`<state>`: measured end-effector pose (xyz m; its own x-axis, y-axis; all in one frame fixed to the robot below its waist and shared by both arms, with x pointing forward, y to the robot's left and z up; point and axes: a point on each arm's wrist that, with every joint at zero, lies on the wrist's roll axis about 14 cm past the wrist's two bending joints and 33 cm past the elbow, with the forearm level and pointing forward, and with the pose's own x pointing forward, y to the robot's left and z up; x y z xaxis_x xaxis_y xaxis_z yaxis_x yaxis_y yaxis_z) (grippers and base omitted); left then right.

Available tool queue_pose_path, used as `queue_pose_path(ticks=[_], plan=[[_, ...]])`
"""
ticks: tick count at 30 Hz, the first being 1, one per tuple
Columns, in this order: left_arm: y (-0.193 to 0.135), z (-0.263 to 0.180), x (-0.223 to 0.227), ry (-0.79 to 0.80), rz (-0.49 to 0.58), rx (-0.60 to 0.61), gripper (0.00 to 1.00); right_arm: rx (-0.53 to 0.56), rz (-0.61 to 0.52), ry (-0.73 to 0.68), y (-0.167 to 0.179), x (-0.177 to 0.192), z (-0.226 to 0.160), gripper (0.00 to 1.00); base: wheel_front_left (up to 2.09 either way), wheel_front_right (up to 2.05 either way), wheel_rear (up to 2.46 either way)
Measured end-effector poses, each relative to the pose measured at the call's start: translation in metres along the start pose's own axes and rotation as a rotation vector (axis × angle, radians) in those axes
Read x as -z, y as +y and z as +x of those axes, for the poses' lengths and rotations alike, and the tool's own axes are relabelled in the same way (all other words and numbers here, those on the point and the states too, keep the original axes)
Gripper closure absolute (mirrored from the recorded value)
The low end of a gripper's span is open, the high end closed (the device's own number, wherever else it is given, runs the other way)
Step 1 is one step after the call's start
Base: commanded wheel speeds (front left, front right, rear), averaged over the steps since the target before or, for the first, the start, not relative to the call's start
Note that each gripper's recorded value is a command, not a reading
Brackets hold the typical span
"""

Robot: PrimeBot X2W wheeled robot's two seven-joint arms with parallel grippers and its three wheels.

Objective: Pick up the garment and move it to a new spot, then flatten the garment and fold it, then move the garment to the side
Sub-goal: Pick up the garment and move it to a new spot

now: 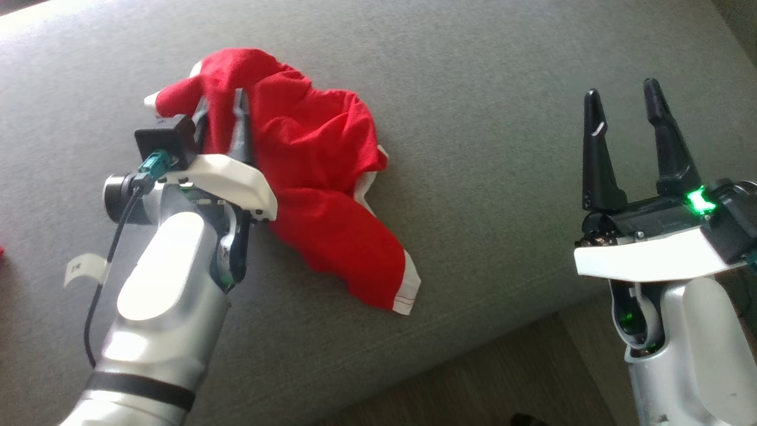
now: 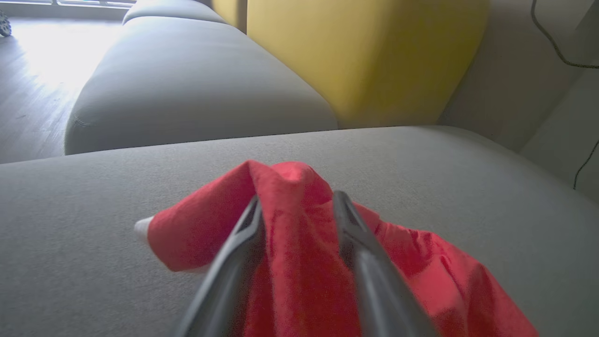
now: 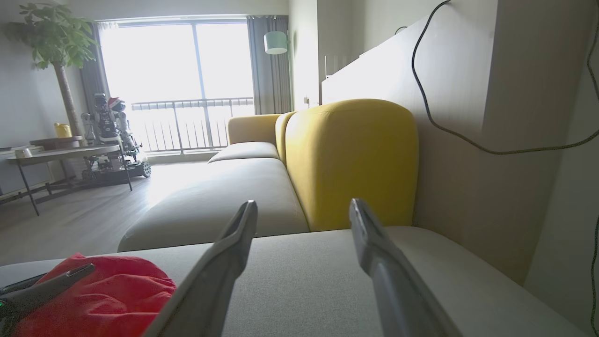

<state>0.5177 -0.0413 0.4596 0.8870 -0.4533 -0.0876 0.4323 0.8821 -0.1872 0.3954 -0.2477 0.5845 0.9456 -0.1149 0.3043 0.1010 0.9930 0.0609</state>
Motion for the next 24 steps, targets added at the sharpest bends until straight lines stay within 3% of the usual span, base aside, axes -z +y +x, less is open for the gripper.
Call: queue_pose_path(ticks=[10,14,24], plan=[[0.033,-0.022,-0.063,-0.168,0.011,-0.094,0.00,-0.083,0.028,-0.025,0.030,-0.004,0.009,0.00,0.00,0.00,0.00],[0.045,-0.051,-0.095,-0.272,0.118,-0.114,0.00,-0.119,0.042,-0.028,0.044,-0.004,0.011,0.00,0.00,0.00,0.00],[0.070,-0.146,-0.087,-0.299,0.135,-0.248,0.00,-0.207,0.057,0.001,0.077,0.004,0.001,0.00,0.00,0.00,0.00]])
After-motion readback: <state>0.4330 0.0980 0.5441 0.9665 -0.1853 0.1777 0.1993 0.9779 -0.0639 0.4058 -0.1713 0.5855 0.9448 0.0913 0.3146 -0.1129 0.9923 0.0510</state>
